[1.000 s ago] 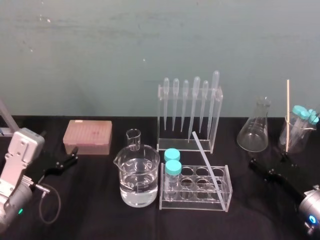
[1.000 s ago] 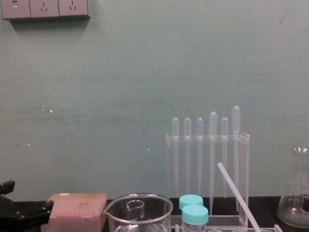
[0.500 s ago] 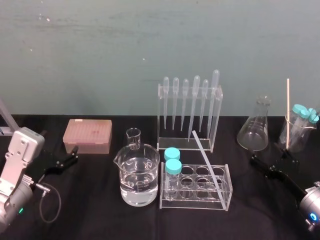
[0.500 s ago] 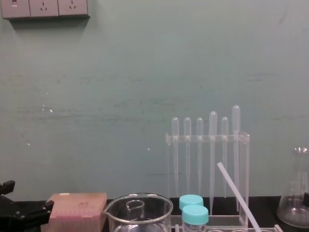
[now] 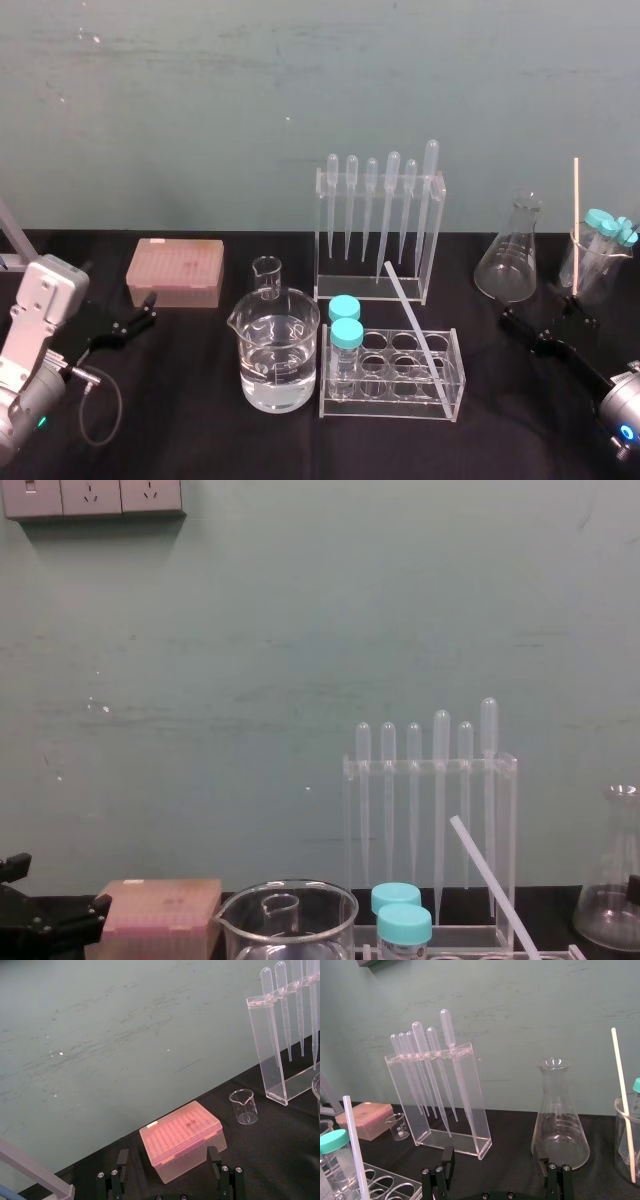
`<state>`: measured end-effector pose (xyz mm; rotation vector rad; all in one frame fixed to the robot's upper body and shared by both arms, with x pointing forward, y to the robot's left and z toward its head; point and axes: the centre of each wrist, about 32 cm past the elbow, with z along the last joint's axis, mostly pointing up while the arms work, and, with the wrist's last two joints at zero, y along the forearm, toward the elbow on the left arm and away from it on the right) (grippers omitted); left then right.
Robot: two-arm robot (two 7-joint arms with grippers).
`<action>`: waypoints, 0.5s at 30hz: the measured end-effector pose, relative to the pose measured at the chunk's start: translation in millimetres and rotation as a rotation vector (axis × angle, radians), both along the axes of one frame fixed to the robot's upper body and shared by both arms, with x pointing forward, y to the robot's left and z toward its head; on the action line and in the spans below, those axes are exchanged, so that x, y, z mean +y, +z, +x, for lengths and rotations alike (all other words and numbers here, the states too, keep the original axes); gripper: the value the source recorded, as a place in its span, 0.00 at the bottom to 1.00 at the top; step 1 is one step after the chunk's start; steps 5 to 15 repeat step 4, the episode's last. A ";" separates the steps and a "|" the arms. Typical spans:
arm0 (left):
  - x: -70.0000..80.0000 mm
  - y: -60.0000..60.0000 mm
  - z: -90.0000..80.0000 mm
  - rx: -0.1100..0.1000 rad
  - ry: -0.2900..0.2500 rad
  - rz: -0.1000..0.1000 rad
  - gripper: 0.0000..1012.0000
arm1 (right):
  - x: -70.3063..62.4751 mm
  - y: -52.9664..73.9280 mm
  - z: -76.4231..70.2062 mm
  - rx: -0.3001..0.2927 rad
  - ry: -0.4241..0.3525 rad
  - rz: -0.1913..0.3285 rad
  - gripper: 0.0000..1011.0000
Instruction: Pick up the stirring rod with one hand, then place it down.
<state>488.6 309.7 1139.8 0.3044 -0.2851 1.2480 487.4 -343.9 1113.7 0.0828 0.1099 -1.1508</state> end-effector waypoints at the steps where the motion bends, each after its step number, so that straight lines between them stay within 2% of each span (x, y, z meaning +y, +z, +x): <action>1: 0.0 0.0 0.0 0.000 0.000 0.000 0.99 | 0.0 0.1 0.0 -0.001 0.000 0.000 0.99; 15: 0.0 0.0 0.0 0.000 0.000 0.000 0.99 | -0.1 0.2 0.1 -0.002 0.000 -0.001 0.99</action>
